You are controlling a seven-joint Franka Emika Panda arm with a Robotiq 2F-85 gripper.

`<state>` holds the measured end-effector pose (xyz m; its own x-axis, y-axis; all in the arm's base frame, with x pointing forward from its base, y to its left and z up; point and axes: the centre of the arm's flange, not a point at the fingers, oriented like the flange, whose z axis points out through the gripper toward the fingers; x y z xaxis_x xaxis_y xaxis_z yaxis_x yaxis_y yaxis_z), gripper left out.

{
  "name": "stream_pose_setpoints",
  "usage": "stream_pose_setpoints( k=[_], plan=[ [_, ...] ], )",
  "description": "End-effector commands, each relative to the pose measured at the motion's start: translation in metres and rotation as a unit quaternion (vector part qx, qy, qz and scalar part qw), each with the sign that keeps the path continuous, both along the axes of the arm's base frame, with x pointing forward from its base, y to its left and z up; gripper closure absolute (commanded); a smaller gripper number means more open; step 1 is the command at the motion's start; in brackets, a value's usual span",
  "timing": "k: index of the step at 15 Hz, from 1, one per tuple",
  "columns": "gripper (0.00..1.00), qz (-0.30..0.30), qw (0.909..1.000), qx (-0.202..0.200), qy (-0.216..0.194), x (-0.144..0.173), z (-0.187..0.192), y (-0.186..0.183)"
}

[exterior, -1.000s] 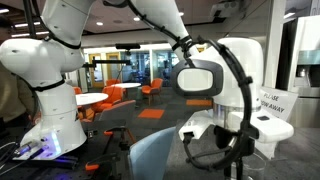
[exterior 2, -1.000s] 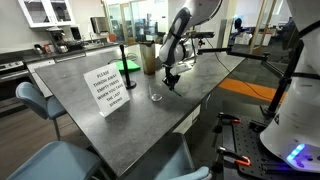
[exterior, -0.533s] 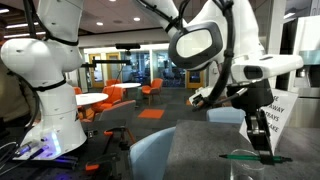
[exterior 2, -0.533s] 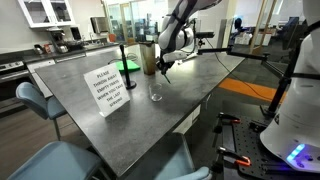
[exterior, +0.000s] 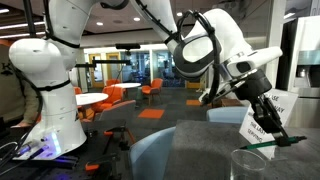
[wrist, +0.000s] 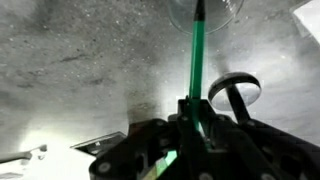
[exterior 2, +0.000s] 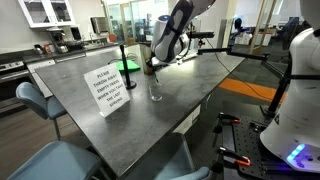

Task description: Put the green pen inside the glass cup

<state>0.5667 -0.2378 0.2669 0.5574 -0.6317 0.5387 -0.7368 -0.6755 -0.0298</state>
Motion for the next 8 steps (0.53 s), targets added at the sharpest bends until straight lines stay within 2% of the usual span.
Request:
stream_pose_setpoints(
  k=[1,8],
  plan=[
    [0.96,-0.01,0.9989,-0.046,0.003,0.006,-0.01,0.015],
    [0.96,-0.013,0.9962,-0.085,0.006,0.01,-0.034,0.039]
  ],
)
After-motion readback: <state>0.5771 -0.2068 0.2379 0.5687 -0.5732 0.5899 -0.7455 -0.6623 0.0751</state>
